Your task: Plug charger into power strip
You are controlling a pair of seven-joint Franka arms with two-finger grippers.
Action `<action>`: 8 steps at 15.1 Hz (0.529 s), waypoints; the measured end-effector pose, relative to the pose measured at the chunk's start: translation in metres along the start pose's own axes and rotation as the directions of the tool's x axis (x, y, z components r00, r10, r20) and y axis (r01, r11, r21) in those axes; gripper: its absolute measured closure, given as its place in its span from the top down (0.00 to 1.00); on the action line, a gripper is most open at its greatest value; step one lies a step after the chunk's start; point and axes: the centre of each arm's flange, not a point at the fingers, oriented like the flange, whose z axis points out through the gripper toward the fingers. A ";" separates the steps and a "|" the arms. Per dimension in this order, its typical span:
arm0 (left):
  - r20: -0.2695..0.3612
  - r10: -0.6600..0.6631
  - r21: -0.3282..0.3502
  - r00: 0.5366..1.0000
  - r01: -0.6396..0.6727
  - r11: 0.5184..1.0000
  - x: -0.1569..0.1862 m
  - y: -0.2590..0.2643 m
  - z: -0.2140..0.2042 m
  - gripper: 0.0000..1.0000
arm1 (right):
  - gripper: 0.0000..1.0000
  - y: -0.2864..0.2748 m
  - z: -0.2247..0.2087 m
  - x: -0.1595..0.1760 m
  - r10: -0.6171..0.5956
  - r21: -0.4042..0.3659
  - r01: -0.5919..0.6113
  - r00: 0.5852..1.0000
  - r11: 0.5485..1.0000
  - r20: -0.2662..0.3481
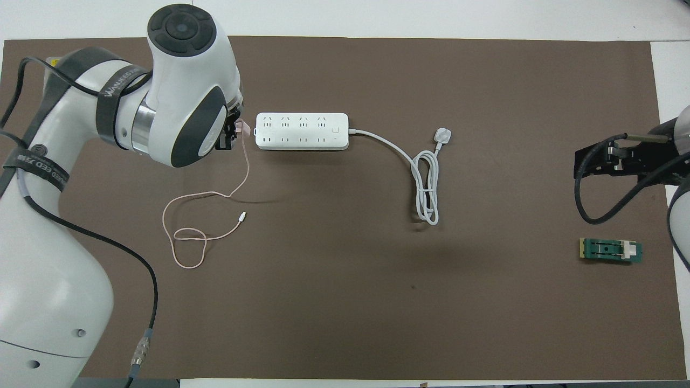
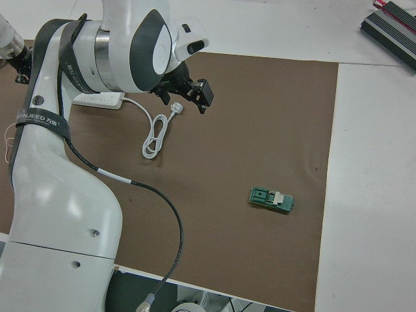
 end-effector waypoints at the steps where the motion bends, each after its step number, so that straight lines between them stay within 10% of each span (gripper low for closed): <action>1: -0.004 -0.002 0.000 1.000 0.002 1.000 -0.005 0.000 0.004 0.32 | 1.00 0.002 0.000 0.000 0.005 0.000 -0.005 1.000 1.000 0.000; 8: -0.023 -0.008 -0.004 1.000 0.008 1.000 -0.022 0.001 0.023 0.32 | 1.00 0.005 0.000 0.001 0.009 0.000 -0.009 1.000 1.000 0.000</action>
